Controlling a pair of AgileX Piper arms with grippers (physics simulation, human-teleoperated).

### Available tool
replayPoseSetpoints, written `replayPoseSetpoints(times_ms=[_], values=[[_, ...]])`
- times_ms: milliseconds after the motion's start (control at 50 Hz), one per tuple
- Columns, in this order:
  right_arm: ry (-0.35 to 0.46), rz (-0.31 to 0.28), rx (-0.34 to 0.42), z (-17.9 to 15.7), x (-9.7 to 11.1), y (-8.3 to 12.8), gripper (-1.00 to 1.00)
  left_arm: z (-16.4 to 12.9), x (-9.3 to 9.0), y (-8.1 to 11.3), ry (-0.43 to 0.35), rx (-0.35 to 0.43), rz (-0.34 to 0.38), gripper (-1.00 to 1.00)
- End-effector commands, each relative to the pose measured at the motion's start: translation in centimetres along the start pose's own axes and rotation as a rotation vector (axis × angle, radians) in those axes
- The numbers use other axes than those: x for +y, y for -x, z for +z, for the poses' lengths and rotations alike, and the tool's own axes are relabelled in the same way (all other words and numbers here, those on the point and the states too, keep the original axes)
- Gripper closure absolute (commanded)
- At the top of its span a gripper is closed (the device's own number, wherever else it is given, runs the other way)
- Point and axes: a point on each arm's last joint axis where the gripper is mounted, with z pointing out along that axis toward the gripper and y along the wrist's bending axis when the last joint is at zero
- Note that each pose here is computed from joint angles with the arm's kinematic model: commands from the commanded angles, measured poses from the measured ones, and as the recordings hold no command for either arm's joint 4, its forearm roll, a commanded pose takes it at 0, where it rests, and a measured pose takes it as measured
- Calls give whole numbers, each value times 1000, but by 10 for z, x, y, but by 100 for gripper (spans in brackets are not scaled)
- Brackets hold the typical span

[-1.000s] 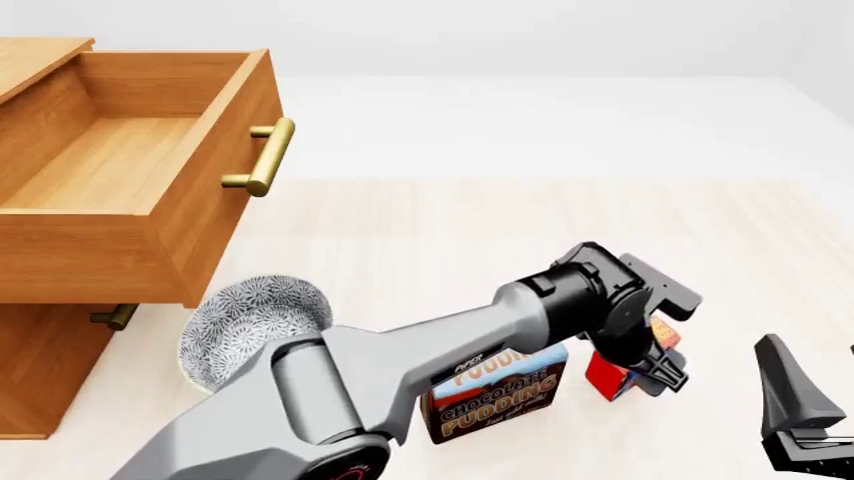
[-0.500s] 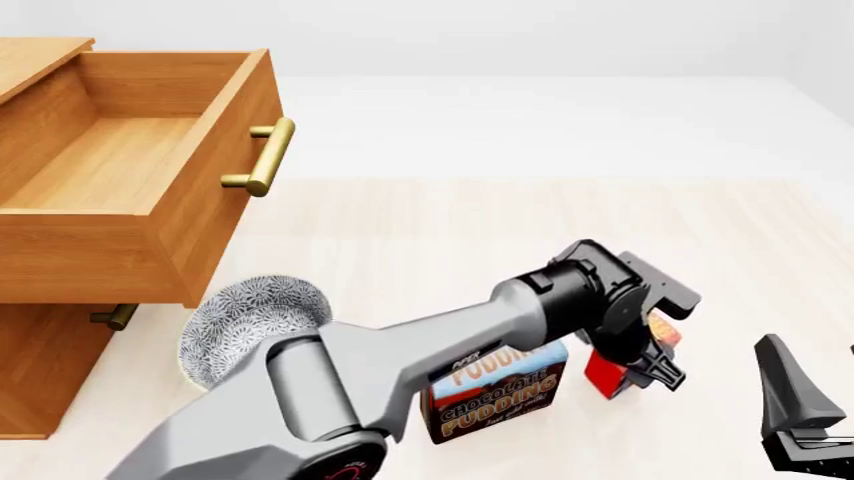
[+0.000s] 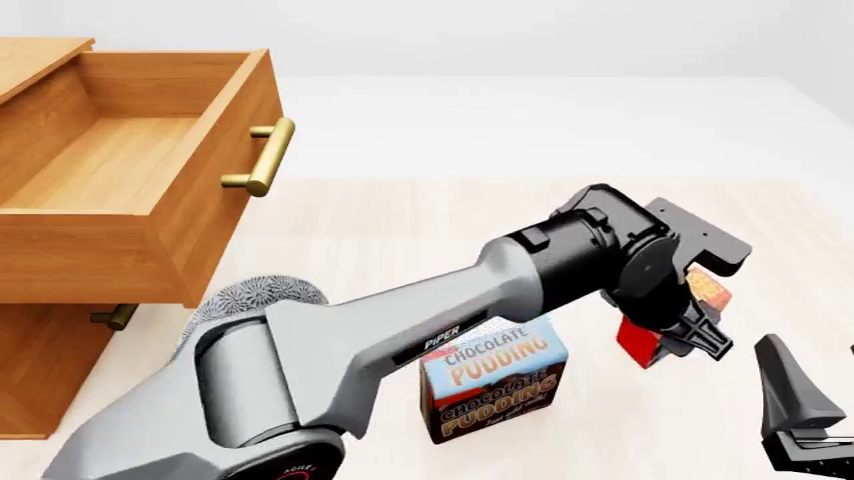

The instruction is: Put the butter at the back in the top drawer of the cabinet and close it.

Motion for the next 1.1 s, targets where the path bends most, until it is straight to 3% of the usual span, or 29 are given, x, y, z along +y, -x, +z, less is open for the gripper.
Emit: replayPoseSetpoints(times_ms=[20,60,220,380,600,740,940,980,1100], values=[[0,0,0,0,0,0,-100,-47,3,20,-1,-72,16,100],[0,0,0,0,0,0,-100,-53,-1,22,-6,-75,16,100],[0,0,0,0,0,0,-100,-90,13,29,12,-113,36,100],[0,0,0,0,0,0,-100,-119,34,25,44,-134,49,100],[0,0,0,0,0,0,-100,-164,46,22,66,-167,47,100],[0,0,0,0,0,0,-100,-194,65,15,101,-187,34,100],[0,0,0,0,0,0,-100,-232,77,3,130,-194,16,100],[0,0,0,0,0,0,-100,-244,88,-5,154,-188,6,100],[0,0,0,0,0,0,-100,-266,99,-17,183,-187,-5,100]])
